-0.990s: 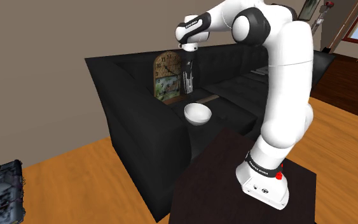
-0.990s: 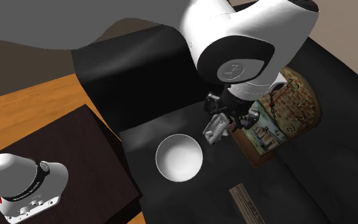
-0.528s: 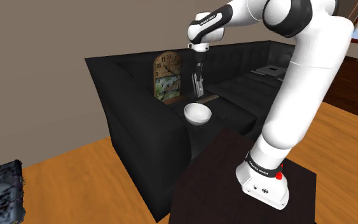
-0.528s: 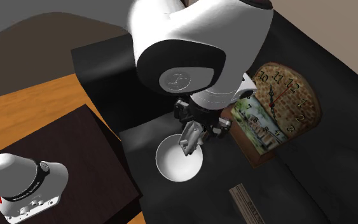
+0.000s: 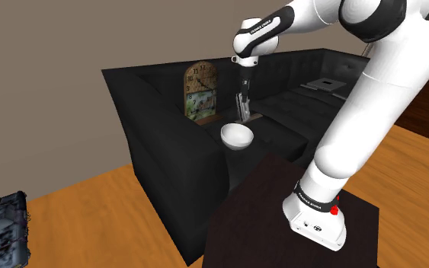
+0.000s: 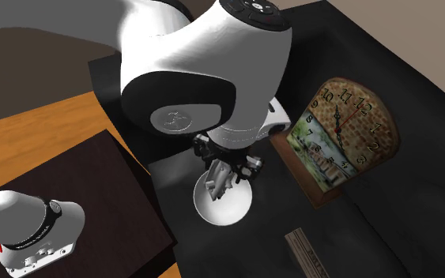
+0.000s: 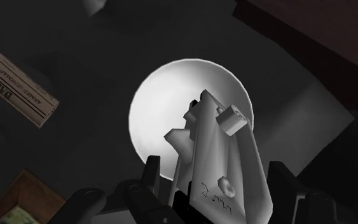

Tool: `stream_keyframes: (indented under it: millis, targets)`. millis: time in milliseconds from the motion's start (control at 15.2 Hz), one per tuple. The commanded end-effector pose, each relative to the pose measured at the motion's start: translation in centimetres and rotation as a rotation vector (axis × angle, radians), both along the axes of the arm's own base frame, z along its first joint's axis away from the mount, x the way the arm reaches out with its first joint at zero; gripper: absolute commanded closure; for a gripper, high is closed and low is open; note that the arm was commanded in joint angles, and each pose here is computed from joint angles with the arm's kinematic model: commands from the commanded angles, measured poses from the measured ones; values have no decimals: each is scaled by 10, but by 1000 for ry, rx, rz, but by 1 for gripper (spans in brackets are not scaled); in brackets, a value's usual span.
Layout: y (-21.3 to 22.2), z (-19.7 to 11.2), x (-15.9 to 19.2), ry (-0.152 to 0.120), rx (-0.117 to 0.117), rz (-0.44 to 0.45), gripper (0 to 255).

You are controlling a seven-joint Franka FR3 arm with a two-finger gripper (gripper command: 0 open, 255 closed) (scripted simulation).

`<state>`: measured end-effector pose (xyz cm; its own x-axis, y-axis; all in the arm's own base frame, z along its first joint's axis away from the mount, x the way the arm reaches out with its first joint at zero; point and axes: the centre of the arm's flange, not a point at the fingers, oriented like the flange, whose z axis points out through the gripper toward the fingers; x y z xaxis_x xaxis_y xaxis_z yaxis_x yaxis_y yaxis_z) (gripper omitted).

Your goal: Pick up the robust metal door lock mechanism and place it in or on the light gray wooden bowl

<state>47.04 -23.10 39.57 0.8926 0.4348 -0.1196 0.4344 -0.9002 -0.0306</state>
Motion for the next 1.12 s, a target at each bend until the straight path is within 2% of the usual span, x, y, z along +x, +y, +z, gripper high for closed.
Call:
stream_keyframes:
  millis: [0, 1056]
  targets:
    - [0, -10, 0, -1, 0, 0, 255]
    - [0, -94, 0, -1, 0, 0, 255]
